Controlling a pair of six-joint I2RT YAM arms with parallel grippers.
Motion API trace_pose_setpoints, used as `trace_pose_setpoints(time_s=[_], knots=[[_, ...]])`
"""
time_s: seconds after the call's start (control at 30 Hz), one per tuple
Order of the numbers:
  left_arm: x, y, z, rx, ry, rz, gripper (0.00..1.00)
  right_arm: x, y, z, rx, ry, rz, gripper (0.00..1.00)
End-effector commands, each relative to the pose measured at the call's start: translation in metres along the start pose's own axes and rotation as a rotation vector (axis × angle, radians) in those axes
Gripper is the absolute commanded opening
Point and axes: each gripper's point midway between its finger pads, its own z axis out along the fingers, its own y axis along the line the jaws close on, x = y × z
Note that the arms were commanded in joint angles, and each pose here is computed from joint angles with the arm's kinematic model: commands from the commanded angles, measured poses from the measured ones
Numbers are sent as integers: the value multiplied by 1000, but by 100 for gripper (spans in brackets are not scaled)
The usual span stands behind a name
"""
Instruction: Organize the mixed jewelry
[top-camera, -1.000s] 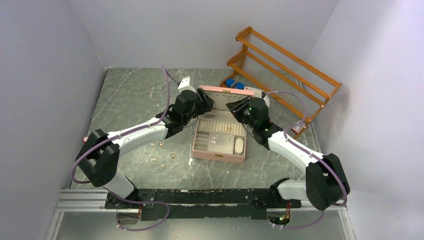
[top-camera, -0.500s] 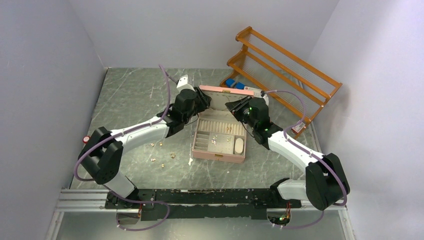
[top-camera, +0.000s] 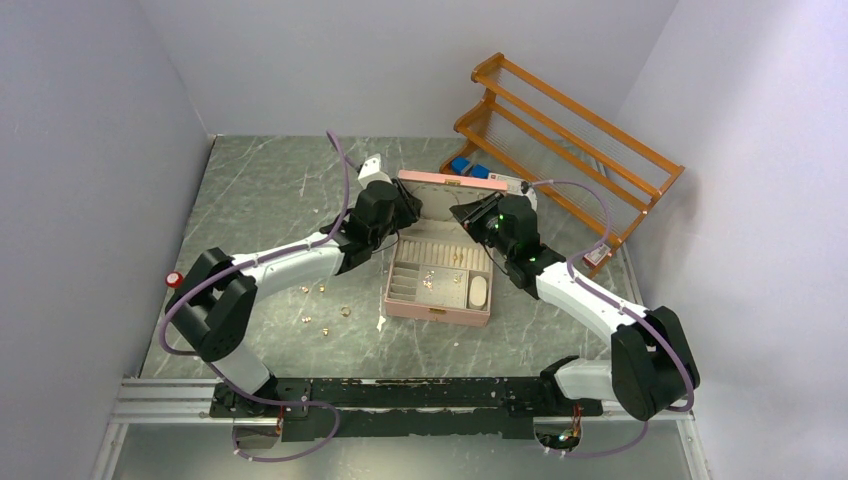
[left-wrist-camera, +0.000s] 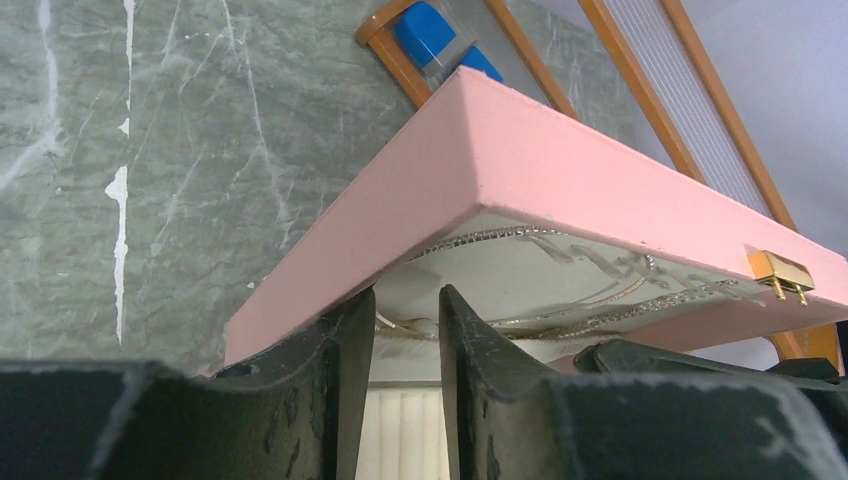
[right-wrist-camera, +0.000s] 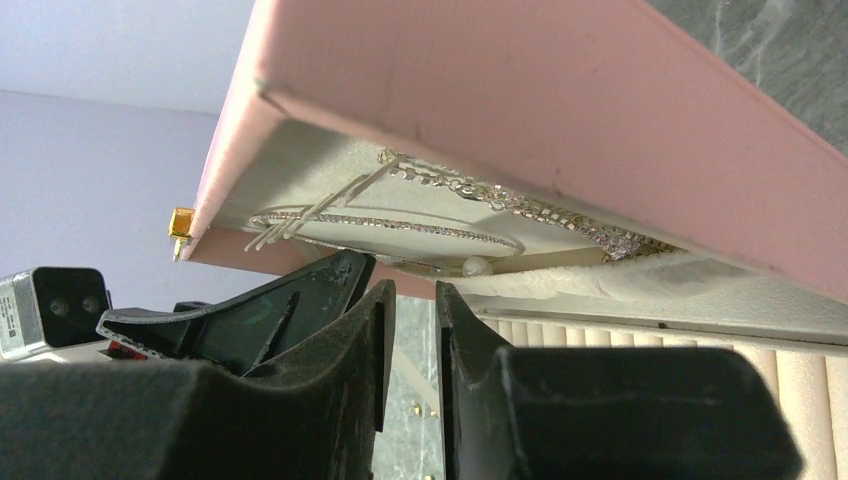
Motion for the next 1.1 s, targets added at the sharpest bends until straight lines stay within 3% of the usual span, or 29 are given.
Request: trace_pose_setpoints(time_s=[0.0, 0.13, 0.33, 0.63, 0.77, 0.93, 1.07], knots=[[-12, 12, 9, -54, -49, 2, 35, -8, 10, 1, -30, -22, -14, 25], [-12, 11, 8, -53, -44, 8, 34, -8, 12, 1, -31, -21, -15, 24], [-25, -4, -4, -7, -33, 11, 40, -14, 23, -6, -54, -12, -54, 25], [-24, -17, -44, 103, 52, 9, 50, -20, 28, -40, -85, 79, -205, 37], [-16, -13, -63, 128, 104, 21, 59, -21, -3, -57, 42, 98, -270, 47], [12, 21, -79, 49, 217, 90, 80, -32, -52, -80, 264, 63, -354, 63], [34, 42, -86, 8, 296, 130, 89, -36, -92, -90, 425, 40, -392, 67]])
